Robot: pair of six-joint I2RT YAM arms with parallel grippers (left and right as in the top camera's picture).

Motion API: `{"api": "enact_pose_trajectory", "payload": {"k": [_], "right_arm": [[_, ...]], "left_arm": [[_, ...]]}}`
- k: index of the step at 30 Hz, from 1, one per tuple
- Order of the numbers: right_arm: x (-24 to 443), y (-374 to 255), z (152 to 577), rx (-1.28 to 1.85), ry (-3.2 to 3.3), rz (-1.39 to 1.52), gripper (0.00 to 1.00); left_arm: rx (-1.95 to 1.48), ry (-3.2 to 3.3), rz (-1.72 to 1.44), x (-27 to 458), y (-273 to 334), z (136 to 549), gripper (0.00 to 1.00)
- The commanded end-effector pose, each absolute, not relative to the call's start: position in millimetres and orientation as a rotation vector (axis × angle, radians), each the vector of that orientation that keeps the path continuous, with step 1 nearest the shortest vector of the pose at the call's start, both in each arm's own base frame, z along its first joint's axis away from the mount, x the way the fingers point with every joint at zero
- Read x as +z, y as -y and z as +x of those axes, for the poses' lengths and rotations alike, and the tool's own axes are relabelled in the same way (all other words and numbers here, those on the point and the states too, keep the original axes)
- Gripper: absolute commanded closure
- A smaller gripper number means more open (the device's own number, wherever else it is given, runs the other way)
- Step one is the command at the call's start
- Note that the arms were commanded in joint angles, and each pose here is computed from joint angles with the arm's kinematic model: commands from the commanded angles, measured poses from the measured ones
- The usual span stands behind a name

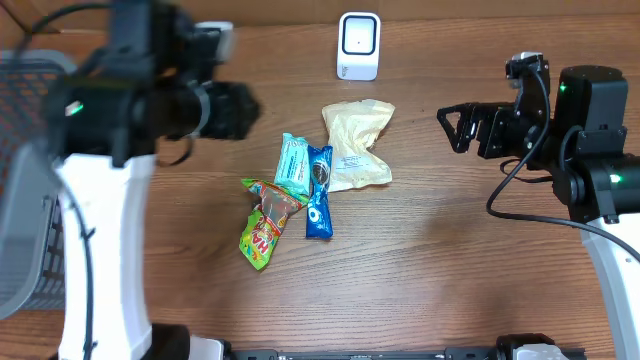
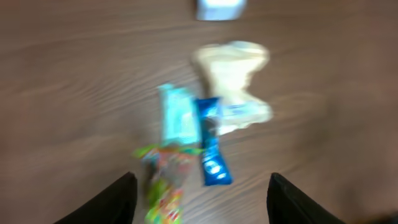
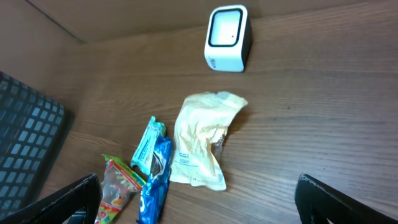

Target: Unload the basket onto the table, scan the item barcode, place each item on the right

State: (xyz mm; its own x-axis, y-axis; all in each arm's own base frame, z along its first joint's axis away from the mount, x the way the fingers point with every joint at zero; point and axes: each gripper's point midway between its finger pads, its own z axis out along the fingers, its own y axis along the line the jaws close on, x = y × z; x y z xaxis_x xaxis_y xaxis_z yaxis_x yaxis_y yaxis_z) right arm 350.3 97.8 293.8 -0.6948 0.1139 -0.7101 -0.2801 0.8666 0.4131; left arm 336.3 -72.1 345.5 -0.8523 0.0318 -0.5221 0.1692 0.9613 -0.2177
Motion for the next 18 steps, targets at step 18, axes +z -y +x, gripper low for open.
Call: {"api": "enact_pose_trajectory", "payload": {"k": [18], "right_arm": [[170.9, -131.5, 411.4, 0.849, -2.548, 0.055, 0.12]], "left_arm": [[0.089, -2.650, -0.528, 302.9, -72.2, 328.3, 0.34]]}}
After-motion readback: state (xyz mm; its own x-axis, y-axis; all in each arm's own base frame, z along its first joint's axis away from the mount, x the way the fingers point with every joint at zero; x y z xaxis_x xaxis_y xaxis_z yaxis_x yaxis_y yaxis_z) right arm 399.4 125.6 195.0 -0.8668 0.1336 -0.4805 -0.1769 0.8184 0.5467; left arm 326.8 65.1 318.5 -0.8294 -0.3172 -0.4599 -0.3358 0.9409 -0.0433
